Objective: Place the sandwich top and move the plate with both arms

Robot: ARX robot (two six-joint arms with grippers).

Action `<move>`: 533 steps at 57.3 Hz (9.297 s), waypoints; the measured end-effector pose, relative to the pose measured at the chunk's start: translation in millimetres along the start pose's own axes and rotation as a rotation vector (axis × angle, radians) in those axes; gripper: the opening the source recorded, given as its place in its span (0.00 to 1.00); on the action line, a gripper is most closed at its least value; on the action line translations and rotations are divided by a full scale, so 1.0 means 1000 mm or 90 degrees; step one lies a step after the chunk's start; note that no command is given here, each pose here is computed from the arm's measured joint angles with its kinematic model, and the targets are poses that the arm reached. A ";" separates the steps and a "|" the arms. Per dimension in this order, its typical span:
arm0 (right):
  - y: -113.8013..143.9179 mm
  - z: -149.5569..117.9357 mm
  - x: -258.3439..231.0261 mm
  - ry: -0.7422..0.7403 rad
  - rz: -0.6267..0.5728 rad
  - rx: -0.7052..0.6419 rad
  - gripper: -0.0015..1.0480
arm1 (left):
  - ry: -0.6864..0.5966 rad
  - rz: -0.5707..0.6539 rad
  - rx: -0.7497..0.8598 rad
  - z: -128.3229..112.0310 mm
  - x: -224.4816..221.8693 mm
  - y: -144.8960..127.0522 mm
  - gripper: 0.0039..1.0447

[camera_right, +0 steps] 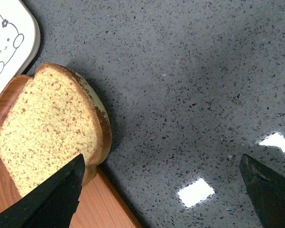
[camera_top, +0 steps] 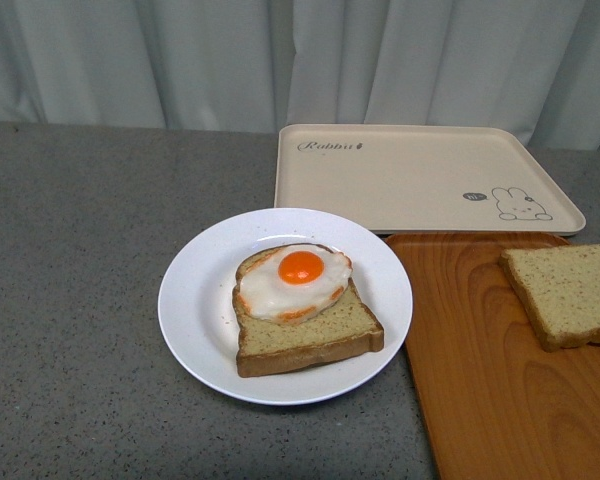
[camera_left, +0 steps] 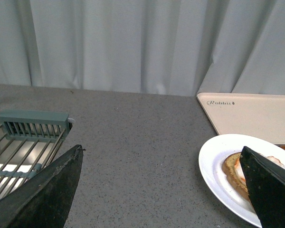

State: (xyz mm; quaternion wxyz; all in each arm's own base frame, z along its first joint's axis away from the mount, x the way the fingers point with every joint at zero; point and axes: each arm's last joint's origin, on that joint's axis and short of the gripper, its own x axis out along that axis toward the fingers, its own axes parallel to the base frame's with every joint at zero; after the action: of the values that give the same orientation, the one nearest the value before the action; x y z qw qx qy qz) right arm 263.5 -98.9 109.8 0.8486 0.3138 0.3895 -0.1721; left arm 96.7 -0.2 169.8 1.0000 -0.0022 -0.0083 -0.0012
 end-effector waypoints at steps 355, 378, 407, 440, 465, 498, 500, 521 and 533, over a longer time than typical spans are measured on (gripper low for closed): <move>0.007 -0.130 -0.153 -0.523 0.233 -0.419 0.01 | 0.000 0.000 0.000 0.000 0.000 0.000 0.94; 0.007 -0.130 -0.153 -0.456 0.274 -0.401 0.05 | 0.000 0.000 0.000 0.000 0.000 0.000 0.94; 0.006 -0.132 -0.147 -0.310 0.358 -0.141 0.75 | 0.000 0.000 0.000 0.000 0.000 0.000 0.94; 0.006 -0.130 -0.153 -0.523 0.230 -0.417 0.18 | 0.000 0.000 0.000 0.000 0.000 0.000 0.94; 0.006 -0.130 -0.153 -0.523 0.230 -0.417 0.86 | 0.204 0.085 -0.220 -0.010 0.008 0.001 0.94; 0.006 -0.130 -0.153 -0.523 0.230 -0.417 0.91 | 0.280 0.150 -0.562 -0.045 0.121 -0.028 0.94; 0.006 -0.130 -0.153 -0.523 0.230 -0.418 0.91 | 0.288 0.152 -0.561 -0.050 0.127 -0.031 0.94; 0.006 -0.130 -0.153 -0.523 0.230 -0.417 0.91 | 0.315 0.135 -0.590 -0.074 0.150 -0.064 0.94; 0.006 -0.130 -0.153 -0.523 0.230 -0.418 0.91 | 0.327 0.124 -0.597 -0.085 0.160 -0.080 0.94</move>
State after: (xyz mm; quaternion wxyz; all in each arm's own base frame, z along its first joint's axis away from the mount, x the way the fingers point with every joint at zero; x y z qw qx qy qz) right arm 97.5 -0.4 165.2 1.0000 0.0020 0.0001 -0.0017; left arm 257.5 -81.4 88.1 0.8570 -0.4488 0.2376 0.0875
